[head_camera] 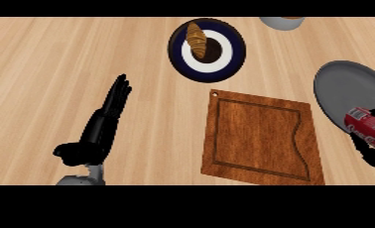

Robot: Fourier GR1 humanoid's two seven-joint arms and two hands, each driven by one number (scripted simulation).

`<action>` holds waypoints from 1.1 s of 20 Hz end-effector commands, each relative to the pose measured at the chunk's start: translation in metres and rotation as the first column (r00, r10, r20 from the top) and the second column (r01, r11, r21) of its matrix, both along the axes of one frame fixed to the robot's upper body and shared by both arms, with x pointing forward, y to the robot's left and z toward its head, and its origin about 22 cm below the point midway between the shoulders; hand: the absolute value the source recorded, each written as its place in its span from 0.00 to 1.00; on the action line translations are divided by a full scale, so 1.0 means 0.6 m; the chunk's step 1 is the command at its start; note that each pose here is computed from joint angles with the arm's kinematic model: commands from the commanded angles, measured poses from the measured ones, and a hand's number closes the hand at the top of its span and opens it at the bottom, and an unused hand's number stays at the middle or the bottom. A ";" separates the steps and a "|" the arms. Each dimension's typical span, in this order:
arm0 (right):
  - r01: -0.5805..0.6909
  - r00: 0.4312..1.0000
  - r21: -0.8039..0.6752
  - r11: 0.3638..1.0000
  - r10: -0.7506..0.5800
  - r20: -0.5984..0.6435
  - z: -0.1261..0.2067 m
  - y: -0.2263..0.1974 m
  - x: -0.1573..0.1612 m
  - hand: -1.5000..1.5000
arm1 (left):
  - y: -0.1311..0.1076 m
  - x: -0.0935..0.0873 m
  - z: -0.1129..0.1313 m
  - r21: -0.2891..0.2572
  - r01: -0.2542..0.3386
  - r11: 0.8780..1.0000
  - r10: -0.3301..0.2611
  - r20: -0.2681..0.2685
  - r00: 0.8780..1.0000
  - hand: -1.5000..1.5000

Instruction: Pick the can from the cutting board and place it in the pan

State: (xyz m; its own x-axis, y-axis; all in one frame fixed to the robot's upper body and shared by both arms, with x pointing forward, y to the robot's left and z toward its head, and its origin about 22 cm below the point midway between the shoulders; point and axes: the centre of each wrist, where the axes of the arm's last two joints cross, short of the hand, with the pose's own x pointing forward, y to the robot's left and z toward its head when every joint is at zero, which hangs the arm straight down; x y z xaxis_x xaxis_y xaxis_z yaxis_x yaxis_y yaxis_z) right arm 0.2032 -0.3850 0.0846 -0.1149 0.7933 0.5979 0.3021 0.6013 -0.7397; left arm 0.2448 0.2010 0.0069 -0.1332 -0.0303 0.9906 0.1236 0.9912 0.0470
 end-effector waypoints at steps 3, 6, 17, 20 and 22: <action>0.134 0.985 -0.107 0.985 -0.120 0.125 -0.024 -0.050 0.069 1.00 | -0.037 -0.014 -0.014 0.014 0.013 1.000 -0.013 0.001 1.000 0.50; 0.177 0.968 0.010 0.984 -0.176 0.178 -0.026 -0.075 0.134 1.00 | -0.008 0.003 0.013 0.003 0.014 1.000 -0.014 -0.001 1.000 0.50; 0.197 0.957 0.056 0.979 -0.205 0.205 -0.045 -0.138 0.229 1.00 | -0.024 0.008 0.013 0.003 0.042 0.999 -0.042 0.023 0.999 0.50; 0.155 0.957 -0.114 0.981 -0.178 -0.228 -0.095 -0.165 0.175 0.00 | -0.012 0.014 0.013 -0.001 0.067 0.998 -0.067 0.024 0.998 0.50; 0.068 0.941 -0.143 0.987 -0.111 -0.320 -0.094 -0.157 0.186 0.00 | -0.017 0.015 0.025 0.005 0.065 0.998 -0.065 0.022 0.998 0.50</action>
